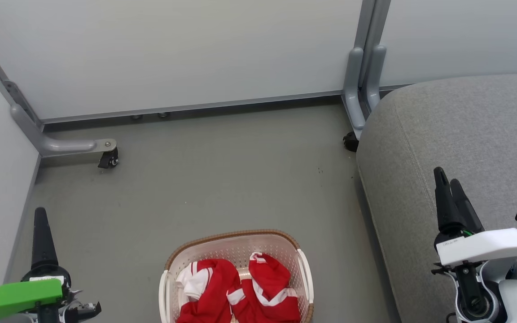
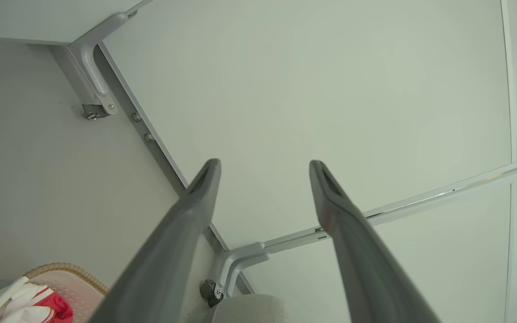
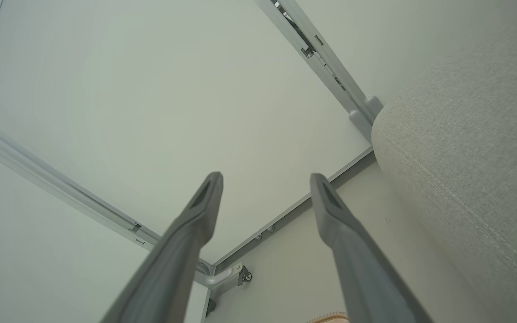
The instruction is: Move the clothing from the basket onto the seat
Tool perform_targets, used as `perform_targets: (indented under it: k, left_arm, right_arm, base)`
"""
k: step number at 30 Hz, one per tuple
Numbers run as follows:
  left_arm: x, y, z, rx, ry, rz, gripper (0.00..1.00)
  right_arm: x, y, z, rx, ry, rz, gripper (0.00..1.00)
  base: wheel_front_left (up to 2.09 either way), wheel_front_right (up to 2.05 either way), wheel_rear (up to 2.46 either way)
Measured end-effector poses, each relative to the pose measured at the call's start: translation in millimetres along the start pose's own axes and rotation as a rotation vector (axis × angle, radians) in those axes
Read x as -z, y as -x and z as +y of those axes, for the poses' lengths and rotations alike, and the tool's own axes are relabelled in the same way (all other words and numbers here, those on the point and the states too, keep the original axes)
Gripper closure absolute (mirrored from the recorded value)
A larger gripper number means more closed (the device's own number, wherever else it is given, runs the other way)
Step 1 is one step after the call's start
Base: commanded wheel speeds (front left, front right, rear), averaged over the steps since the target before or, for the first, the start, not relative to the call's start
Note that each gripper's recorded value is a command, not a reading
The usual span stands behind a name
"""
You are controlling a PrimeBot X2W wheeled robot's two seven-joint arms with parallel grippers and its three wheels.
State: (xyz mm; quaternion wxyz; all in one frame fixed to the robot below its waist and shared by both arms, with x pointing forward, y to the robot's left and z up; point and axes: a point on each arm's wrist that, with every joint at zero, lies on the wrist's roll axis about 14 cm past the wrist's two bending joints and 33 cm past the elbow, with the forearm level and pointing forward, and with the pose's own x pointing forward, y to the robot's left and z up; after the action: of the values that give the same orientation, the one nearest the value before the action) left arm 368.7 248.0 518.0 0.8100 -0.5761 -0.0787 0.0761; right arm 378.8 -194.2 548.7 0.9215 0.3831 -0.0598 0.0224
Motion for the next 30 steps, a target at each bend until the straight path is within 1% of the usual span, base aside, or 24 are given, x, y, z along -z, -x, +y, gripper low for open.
perform_targets:
  k: [4, 7, 12, 16, 21, 25, 30]
  left_arm:
    - [0.5, -1.0, -13.9, 0.045, -0.100, -0.002, 0.00]
    - [7.4, 0.4, -19.6, 0.050, -0.186, 0.014, 0.00]
    - [34.2, 4.1, -31.4, 0.063, -0.390, 0.072, 0.00]
    - [54.1, 10.4, -24.1, 0.033, -0.505, 0.119, 0.00]
    - [72.1, 19.5, -3.3, -0.022, -0.638, 0.173, 0.00]
    - [79.7, 23.9, 7.7, -0.047, -0.719, 0.196, 0.00]
    - [87.6, 28.8, 17.7, -0.059, -0.780, 0.225, 0.00]
  right_arm:
    - [-4.3, -3.0, 13.3, -0.047, 0.123, -0.011, 0.00]
    - [-4.4, -4.1, 20.1, -0.073, 0.206, -0.013, 0.00]
    - [-3.3, -4.2, 26.2, -0.097, 0.333, -0.016, 0.00]
    - [-1.5, -3.5, 30.1, -0.112, 0.399, -0.019, 0.00]
    - [1.9, -0.9, 31.8, -0.121, 0.476, -0.016, 0.00]
    - [8.5, 3.1, 30.0, -0.123, 0.530, -0.002, 0.00]
    - [6.0, 4.0, 30.7, -0.127, 0.593, -0.016, 0.00]
  base:
    - [0.00, 0.00, 0.00]
    - [0.00, 0.00, 0.00]
    - [0.00, 0.00, 0.00]
    - [0.00, 0.00, 0.00]
    - [0.00, 0.00, 0.00]
    - [0.00, 0.00, 0.00]
    - [0.00, 0.00, 0.00]
